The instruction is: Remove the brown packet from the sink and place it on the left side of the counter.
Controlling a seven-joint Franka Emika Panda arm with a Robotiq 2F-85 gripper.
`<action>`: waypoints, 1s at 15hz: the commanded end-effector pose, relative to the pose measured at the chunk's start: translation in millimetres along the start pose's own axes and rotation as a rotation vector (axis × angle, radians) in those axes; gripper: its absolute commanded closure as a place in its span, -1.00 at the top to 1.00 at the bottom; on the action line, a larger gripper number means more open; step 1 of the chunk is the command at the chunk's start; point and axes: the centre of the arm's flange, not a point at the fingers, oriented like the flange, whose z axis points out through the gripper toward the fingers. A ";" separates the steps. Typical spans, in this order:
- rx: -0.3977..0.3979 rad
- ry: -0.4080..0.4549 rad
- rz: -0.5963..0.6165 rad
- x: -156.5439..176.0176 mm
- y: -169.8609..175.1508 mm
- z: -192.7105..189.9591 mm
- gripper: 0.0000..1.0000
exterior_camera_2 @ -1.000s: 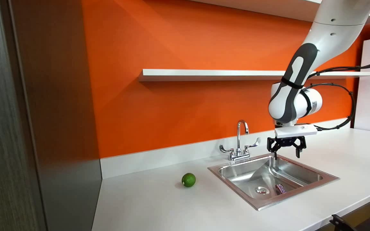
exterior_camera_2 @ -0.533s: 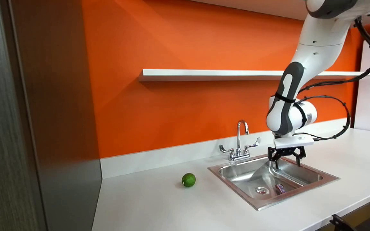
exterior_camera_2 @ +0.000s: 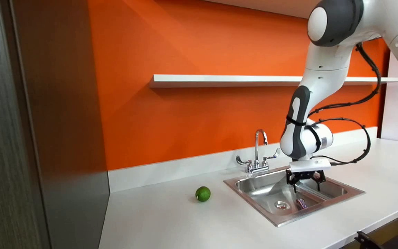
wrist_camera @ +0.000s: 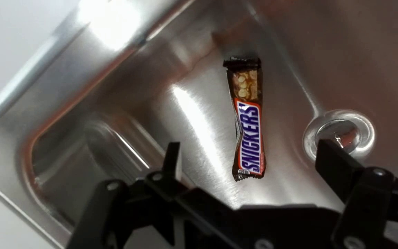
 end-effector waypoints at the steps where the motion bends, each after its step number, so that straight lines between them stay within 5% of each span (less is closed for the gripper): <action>1: -0.022 -0.002 0.015 13.6 -4.4 18.2 1.00; 15: -0.004 -0.013 0.014 4.5 -3.9 19.4 1.00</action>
